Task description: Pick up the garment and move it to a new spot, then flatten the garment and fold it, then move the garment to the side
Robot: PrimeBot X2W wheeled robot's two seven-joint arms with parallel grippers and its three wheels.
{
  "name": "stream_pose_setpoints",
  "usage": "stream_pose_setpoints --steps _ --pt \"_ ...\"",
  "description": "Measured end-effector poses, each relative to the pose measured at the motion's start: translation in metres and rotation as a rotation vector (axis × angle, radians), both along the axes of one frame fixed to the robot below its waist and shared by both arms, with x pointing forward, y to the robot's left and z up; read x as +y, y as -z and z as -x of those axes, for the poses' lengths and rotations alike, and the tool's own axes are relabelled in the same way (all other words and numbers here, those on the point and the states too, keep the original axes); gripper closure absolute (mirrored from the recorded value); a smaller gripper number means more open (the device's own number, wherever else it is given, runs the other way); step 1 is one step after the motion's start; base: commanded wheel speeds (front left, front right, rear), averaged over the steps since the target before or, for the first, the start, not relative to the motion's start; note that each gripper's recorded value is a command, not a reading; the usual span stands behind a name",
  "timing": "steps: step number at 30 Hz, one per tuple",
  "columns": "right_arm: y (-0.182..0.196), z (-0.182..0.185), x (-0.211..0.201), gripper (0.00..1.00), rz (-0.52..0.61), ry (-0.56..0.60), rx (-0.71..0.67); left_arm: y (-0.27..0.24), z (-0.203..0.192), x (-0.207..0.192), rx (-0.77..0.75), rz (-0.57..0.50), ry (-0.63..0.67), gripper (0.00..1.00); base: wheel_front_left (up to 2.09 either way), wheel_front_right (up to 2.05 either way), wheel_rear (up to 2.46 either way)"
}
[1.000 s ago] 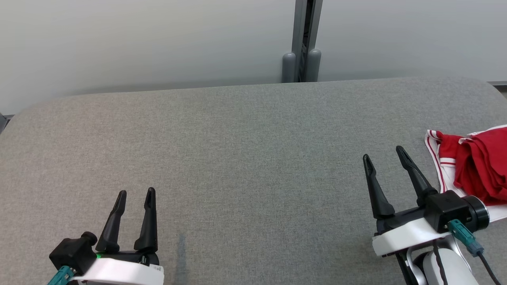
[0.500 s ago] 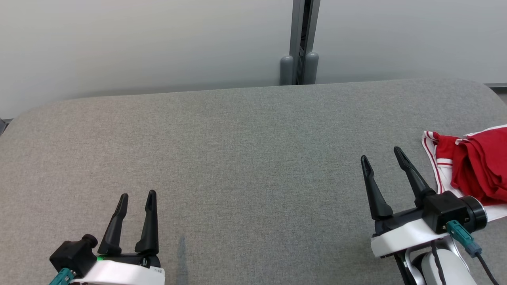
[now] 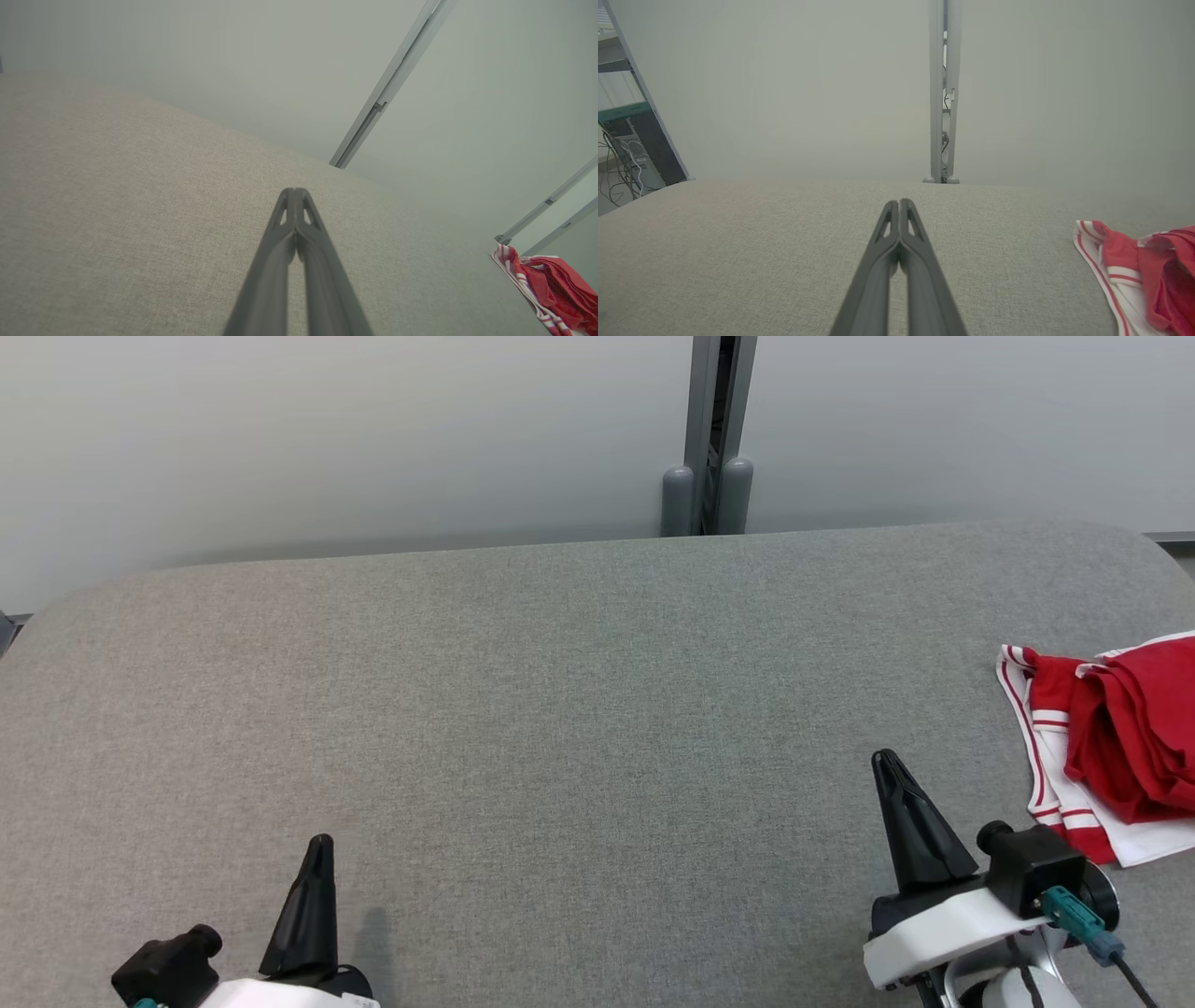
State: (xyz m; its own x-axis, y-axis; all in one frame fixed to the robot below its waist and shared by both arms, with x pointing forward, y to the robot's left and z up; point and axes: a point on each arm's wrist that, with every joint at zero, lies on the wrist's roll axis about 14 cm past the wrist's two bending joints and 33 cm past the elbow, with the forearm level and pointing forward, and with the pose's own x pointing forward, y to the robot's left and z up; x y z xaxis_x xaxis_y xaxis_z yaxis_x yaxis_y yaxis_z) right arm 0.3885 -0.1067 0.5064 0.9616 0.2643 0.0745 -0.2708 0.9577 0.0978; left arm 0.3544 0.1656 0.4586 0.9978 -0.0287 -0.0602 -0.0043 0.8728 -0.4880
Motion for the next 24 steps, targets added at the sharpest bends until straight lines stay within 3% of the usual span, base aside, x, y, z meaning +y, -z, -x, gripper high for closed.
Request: stream_pose_setpoints --steps 24 --pt "0.0 -0.014 -0.004 1.0 -0.433 0.039 0.129 0.003 -0.003 0.044 0.057 0.303 -0.138 1.0 0.0 0.0 0.0"
